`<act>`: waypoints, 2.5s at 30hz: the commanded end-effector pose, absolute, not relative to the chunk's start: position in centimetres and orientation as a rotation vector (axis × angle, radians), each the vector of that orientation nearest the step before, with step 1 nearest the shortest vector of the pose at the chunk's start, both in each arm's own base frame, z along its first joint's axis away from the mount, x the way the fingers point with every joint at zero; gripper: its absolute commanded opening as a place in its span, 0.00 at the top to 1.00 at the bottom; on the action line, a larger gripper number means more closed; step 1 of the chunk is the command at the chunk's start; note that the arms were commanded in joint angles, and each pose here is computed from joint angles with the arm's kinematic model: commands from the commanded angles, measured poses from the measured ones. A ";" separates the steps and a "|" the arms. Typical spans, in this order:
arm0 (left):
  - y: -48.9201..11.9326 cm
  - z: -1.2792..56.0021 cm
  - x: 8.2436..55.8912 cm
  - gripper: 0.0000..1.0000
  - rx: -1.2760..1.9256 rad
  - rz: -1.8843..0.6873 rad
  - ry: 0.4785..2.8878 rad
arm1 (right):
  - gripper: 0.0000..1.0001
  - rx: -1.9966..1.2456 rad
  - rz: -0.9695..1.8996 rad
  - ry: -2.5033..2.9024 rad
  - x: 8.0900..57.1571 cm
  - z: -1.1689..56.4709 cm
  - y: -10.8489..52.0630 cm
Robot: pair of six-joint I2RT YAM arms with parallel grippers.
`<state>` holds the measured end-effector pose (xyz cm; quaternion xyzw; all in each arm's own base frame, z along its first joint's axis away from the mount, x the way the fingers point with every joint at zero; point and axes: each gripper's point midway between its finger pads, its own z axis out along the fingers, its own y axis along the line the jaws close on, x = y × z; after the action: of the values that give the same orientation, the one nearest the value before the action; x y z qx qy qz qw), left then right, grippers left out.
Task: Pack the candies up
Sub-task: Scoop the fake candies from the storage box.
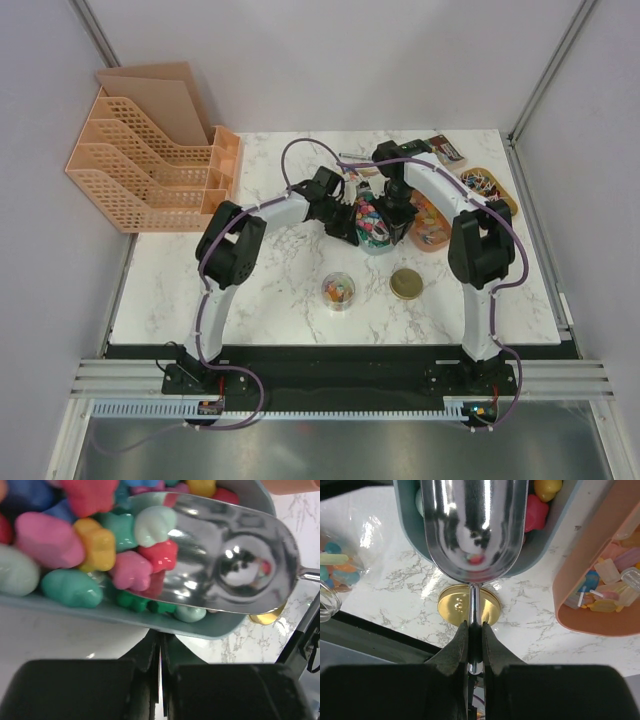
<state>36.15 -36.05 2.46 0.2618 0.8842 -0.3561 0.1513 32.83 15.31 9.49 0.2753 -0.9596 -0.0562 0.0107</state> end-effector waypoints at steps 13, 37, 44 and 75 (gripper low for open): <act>-39.5 6.6 33.2 0.96 0.894 -1.120 2.420 | 1.00 0.908 0.128 -2.890 30.8 11.0 10.1; -34.3 7.9 53.0 0.98 0.509 -0.887 2.184 | 1.00 1.073 0.304 -2.820 31.4 10.5 11.2; -35.8 6.2 51.9 0.98 0.525 -0.924 2.212 | 1.00 1.071 0.305 -2.811 31.8 9.9 11.4; -39.2 4.2 45.0 0.98 0.616 -1.021 2.289 | 1.00 1.079 0.164 -2.761 32.9 6.6 13.3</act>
<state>48.21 -36.93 2.68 0.2128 0.8573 -0.3561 0.3048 34.61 13.25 7.16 0.3484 -0.9327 0.0805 0.0469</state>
